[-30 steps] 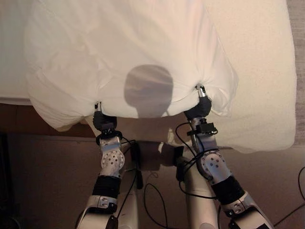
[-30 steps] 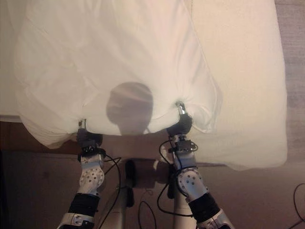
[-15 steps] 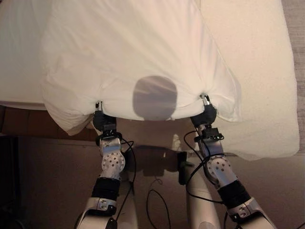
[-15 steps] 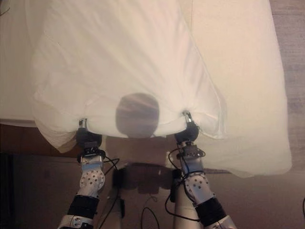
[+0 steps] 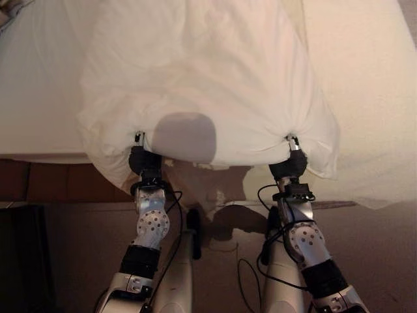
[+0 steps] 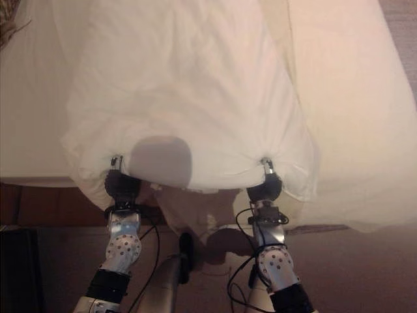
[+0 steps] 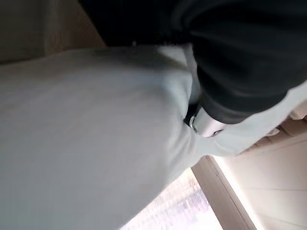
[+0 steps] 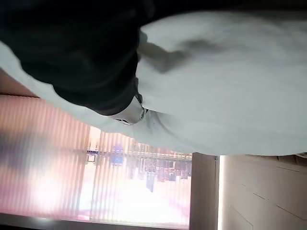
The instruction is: Make the bed
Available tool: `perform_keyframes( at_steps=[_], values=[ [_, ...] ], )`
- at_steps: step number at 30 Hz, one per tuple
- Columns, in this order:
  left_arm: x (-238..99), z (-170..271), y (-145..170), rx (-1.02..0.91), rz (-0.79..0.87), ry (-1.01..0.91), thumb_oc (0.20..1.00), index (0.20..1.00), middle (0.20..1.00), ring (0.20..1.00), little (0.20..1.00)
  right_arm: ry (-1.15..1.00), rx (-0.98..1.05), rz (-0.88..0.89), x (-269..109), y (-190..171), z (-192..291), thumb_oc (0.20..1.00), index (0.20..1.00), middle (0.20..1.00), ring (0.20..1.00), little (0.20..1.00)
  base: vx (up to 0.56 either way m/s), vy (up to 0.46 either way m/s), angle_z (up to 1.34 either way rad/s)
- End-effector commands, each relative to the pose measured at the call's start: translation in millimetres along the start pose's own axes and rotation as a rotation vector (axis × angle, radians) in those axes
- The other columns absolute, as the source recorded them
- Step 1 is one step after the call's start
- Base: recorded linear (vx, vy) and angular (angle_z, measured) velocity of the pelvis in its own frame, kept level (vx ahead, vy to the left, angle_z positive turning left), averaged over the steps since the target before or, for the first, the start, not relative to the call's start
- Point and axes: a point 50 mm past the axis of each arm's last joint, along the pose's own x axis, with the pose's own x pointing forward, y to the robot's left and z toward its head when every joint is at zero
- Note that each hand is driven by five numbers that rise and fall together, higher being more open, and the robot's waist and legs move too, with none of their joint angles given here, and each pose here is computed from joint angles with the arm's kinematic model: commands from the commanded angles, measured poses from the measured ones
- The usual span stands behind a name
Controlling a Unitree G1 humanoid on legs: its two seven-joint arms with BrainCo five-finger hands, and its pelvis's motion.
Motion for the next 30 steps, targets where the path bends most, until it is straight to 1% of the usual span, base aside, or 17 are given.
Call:
perform_keyframes(
  at_steps=[1,5,11,14,17,21,25,28,30],
  values=[
    [5,33,-20,0.093,-0.118,-0.133,0.200,0.200,0.200,0.200,0.200,-0.082,-0.047,0.106,0,12,17,0.200,0.200,0.200,0.200,0.200,-0.04,0.150,-0.03],
    [-2,28,-10,0.105,-0.060,-0.117,0.200,0.200,0.200,0.200,0.200,-0.083,-0.090,0.082,-6,6,22,0.200,0.200,0.200,0.200,0.200,-0.01,0.118,-0.21],
    [-8,15,2,0.036,0.025,-0.091,0.200,0.200,0.200,0.200,0.200,-0.119,-0.115,0.034,-11,-2,34,0.200,0.200,0.200,0.200,0.200,-0.03,-0.039,-0.07],
    [-8,13,-2,0.032,0.001,-0.085,0.200,0.200,0.200,0.200,0.200,-0.110,-0.133,0.037,-8,-2,36,0.200,0.200,0.200,0.200,0.200,-0.08,-0.139,0.39],
    [-8,15,-3,0.014,0.016,-0.109,0.200,0.200,0.200,0.200,0.200,-0.093,-0.142,0.031,-6,-3,35,0.200,0.200,0.200,0.200,0.200,-0.06,-0.093,0.37],
    [-8,28,-11,0.047,-0.014,-0.162,0.200,0.200,0.200,0.200,0.200,-0.084,-0.136,0.039,-1,-2,32,0.200,0.200,0.200,0.200,0.200,-0.01,0.018,0.16],
    [-6,40,-14,0.045,-0.022,-0.210,0.200,0.200,0.200,0.200,0.200,-0.086,-0.102,0.004,-3,-7,28,0.200,0.200,0.200,0.200,0.200,0.04,0.244,-0.05],
    [2,30,-16,0.020,-0.035,-0.173,0.200,0.200,0.200,0.200,0.200,-0.076,-0.114,-0.011,-5,-10,26,0.200,0.200,0.200,0.200,0.200,0.02,0.418,0.11],
    [3,29,-16,0.035,-0.044,-0.161,0.200,0.200,0.200,0.200,0.200,-0.069,-0.110,-0.004,-5,-9,24,0.200,0.200,0.200,0.200,0.200,0.00,0.372,0.16]
  ],
)
